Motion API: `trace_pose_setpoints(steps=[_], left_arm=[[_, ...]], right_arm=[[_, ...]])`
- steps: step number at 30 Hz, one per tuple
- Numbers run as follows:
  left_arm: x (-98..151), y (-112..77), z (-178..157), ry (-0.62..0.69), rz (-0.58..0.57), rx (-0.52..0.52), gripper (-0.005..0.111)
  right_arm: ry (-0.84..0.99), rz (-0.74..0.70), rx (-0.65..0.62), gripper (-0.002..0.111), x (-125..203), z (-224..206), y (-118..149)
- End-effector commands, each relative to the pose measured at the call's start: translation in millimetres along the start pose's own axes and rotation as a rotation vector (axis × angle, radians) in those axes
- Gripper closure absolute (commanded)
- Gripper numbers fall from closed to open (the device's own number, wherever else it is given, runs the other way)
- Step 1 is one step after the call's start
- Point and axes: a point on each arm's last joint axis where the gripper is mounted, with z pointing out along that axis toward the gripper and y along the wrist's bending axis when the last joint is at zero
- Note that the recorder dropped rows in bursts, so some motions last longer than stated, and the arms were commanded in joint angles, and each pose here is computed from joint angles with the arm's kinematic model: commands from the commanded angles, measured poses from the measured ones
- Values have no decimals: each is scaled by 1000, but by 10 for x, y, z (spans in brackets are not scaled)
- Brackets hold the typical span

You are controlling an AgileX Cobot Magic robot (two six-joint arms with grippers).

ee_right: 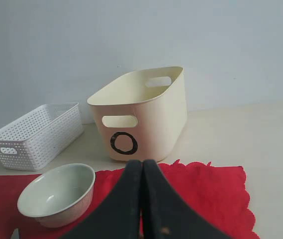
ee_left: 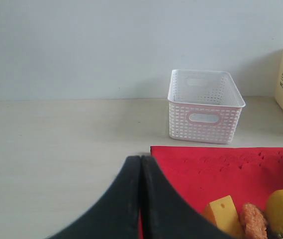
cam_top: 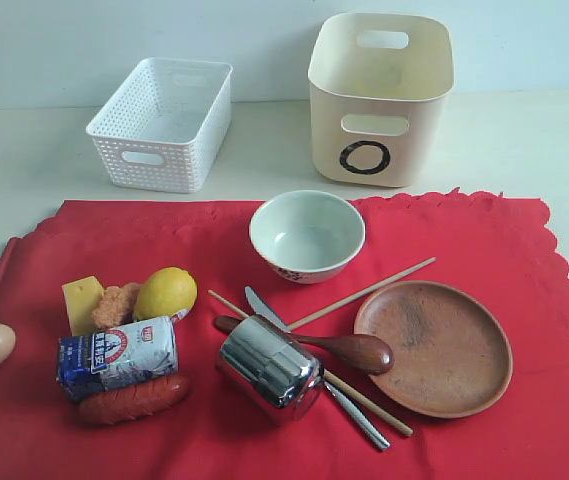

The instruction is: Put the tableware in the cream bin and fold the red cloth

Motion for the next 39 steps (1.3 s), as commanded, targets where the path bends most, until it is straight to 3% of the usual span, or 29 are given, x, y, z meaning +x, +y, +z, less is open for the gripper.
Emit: trace_pose_setpoints(steps=[1,23,28,34,39], left_arm=[[5,0,-3,-5,-3,-2,107],[5,0,-3,-5,-3,-2,107],[5,0,-3,-5,-3,-2,107],[5,0,-3,-5,-3,-2,107],[5,0,-3,-5,-3,-2,107]], right_arm=[[-7,-8,-3,108,8,-2,-1],[-7,-8,-3,108,8,-2,-1],[-14,61,-14,108,2,-2,8],[-125,183,-45,108,-102,-10,26],[-239,186,-56,108,-203,-29,27]])
